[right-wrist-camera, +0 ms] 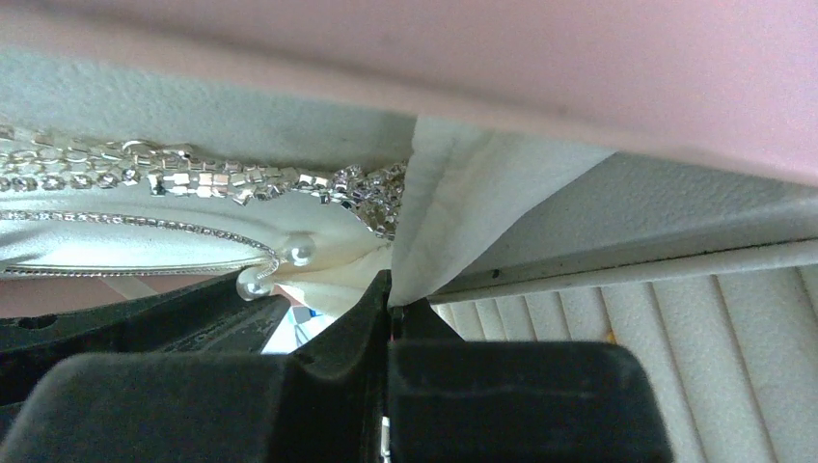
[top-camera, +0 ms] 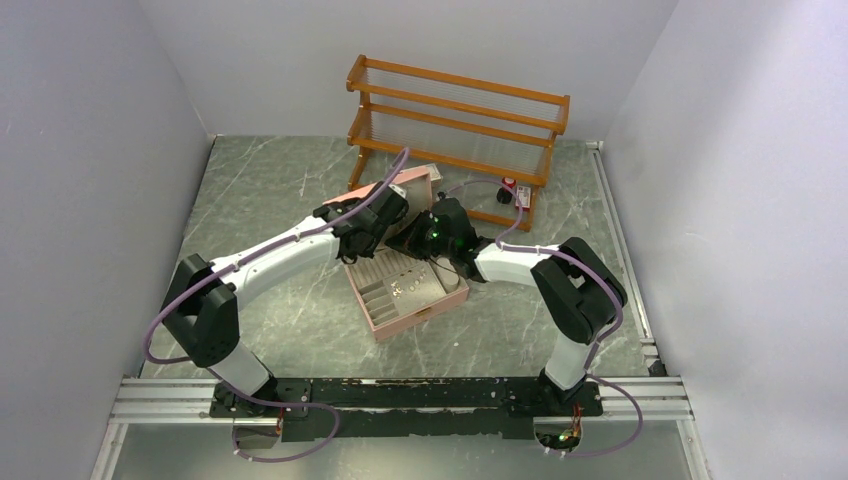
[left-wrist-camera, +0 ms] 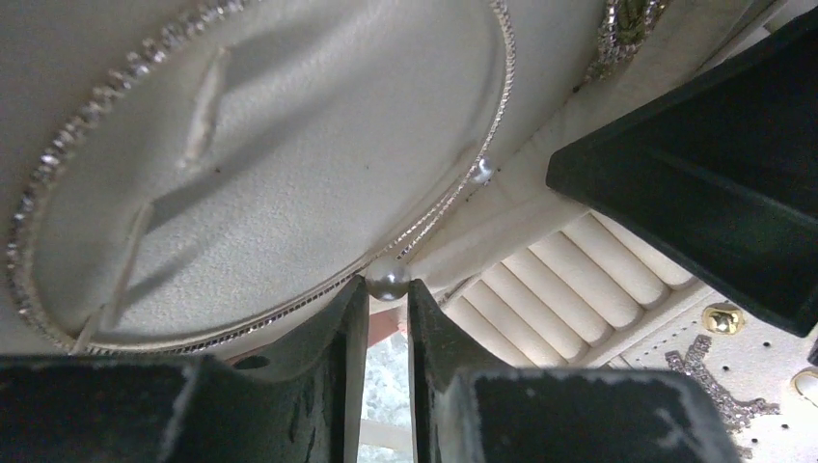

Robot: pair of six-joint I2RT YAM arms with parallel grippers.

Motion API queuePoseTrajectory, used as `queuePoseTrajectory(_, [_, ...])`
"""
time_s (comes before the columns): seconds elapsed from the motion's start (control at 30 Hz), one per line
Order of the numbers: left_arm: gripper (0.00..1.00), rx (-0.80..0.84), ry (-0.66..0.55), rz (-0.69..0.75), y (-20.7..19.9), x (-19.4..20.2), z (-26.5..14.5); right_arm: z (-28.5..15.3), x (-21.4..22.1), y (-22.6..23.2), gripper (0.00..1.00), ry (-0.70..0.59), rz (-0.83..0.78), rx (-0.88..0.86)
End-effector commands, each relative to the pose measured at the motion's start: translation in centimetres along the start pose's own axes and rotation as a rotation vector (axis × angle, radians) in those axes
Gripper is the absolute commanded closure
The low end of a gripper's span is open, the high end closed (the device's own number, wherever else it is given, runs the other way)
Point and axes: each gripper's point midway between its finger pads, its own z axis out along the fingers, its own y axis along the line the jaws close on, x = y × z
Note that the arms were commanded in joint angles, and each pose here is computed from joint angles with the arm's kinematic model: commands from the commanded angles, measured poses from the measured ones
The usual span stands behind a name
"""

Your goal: Organize the mixed jewelry

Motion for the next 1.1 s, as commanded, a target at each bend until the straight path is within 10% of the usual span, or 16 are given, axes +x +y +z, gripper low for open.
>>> queuePoseTrajectory(0.0, [0.76,-0.054,-0.067,-0.043,1.2,-2.5,-0.6,-0.9,2.2,-1.0,1.0,0.075,-0.008,0.029])
queuePoseTrajectory(1.07, [0.69,-0.009,-0.087,-0.041,0.7,-1.9,-0.7,-1.0,2.3,-0.5,1.0,0.084,-0.003,0.008])
